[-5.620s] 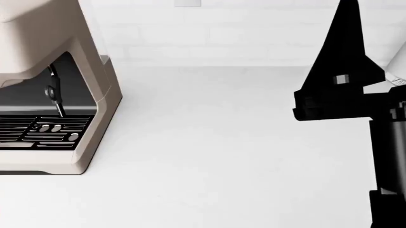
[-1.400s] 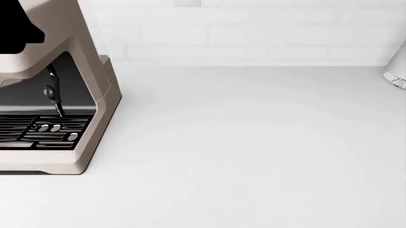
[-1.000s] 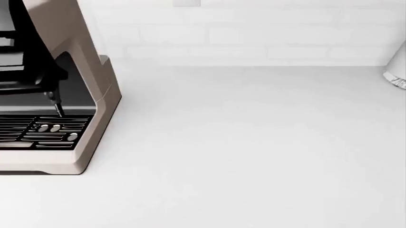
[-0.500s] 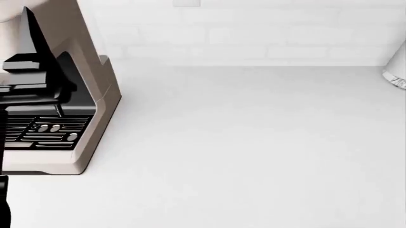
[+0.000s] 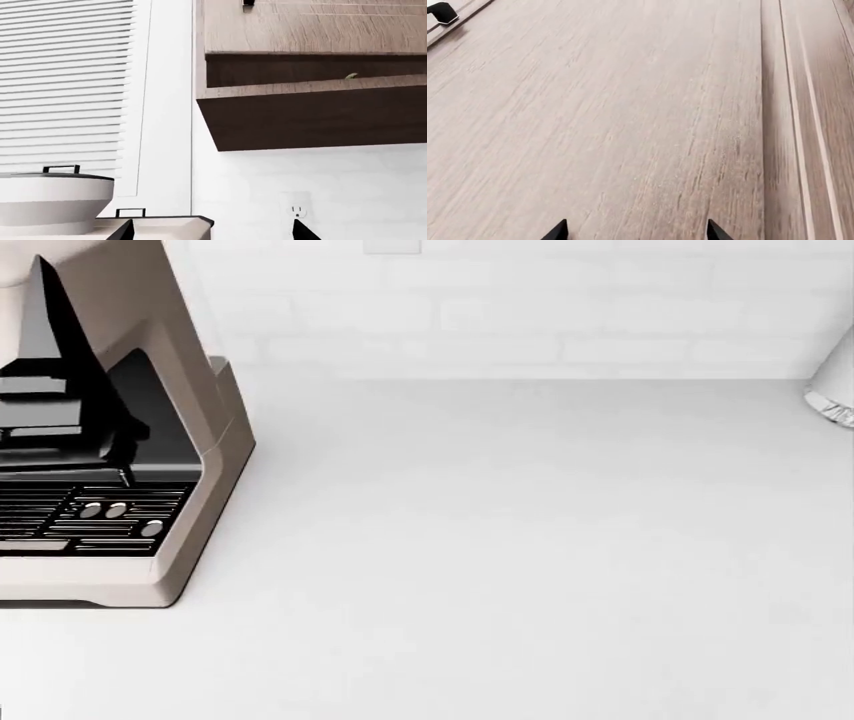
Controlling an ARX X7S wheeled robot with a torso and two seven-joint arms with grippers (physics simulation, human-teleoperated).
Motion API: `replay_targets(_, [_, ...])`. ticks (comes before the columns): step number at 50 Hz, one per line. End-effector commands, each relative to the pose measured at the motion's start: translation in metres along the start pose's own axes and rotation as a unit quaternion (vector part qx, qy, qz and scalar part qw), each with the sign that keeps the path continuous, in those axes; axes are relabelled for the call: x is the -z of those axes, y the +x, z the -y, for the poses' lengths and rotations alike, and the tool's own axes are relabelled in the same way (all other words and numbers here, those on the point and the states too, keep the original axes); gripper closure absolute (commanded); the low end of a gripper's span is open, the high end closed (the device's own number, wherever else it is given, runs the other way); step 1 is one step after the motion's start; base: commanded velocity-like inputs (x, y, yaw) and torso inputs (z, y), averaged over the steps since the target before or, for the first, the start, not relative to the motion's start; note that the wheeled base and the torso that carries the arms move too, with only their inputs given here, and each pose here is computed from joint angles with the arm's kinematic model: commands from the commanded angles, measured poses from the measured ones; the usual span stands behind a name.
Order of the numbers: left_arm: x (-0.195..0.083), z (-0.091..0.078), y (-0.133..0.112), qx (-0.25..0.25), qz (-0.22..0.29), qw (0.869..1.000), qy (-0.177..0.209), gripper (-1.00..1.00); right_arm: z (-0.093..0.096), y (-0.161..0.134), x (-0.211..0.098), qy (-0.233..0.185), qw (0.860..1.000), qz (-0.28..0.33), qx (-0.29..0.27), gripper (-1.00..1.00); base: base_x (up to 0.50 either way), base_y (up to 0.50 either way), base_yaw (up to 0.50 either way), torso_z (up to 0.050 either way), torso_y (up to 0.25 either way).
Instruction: Pick the brussel sprout, asparagus from the counter and place them in the cabinet. Then close the cabinet.
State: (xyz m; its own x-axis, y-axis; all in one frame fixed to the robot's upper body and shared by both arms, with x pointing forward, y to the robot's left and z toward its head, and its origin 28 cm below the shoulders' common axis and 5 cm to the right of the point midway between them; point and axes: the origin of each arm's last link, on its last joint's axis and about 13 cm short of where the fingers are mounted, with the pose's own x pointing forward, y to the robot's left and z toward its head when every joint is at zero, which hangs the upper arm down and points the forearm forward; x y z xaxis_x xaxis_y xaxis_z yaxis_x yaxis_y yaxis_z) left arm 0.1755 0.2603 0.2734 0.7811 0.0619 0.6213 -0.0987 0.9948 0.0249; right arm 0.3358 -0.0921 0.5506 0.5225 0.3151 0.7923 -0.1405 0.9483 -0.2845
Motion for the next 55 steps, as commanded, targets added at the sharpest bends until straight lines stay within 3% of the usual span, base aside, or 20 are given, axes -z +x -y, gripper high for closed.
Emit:
replay_targets(1, [-0.010, 0.002, -0.009, 0.017, 0.003, 1.000, -0.002, -1.00, 0.004, 0.008, 0.011, -0.017, 0.999, -0.021, 0.018, -1.00, 0.00, 0.00, 0.00, 0.011, 0.000])
replay_targets(27, [-0.003, 0.007, -0.010, 0.043, 0.018, 0.999, -0.010, -1.00, 0.003, 0.001, 0.030, -0.043, 0.997, -0.047, 0.052, -1.00, 0.00, 0.00, 0.00, 0.001, -0.001])
replay_targets(39, [-0.003, 0.008, -0.010, 0.043, 0.022, 0.999, -0.004, -1.00, 0.011, 0.010, 0.000, -0.015, 0.999, 0.014, 0.032, -1.00, 0.00, 0.00, 0.00, 0.001, 0.000])
replay_targets(42, [0.000, 0.009, -0.011, 0.040, 0.022, 0.999, -0.001, -1.00, 0.011, -0.020, 0.032, 0.009, 0.996, -0.076, 0.039, -1.00, 0.00, 0.00, 0.00, 0.000, 0.000])
replay_targets(44, [0.001, 0.009, -0.011, 0.040, 0.022, 0.999, -0.001, -1.00, 0.008, -0.036, 0.018, 0.003, 0.998, -0.058, 0.035, -1.00, 0.00, 0.00, 0.00, 0.000, -0.005])
replay_targets(47, [0.001, 0.011, -0.011, 0.041, 0.021, 0.999, -0.002, -1.00, 0.000, -0.061, -0.035, -0.025, 0.998, 0.044, 0.025, -1.00, 0.00, 0.00, 0.00, 0.000, 0.000])
replay_targets(55, [-0.001, 0.014, -0.013, 0.047, 0.022, 0.999, -0.003, -1.00, -0.013, -0.118, -0.063, -0.036, 0.997, 0.065, 0.022, -1.00, 0.00, 0.00, 0.00, 0.000, 0.000])
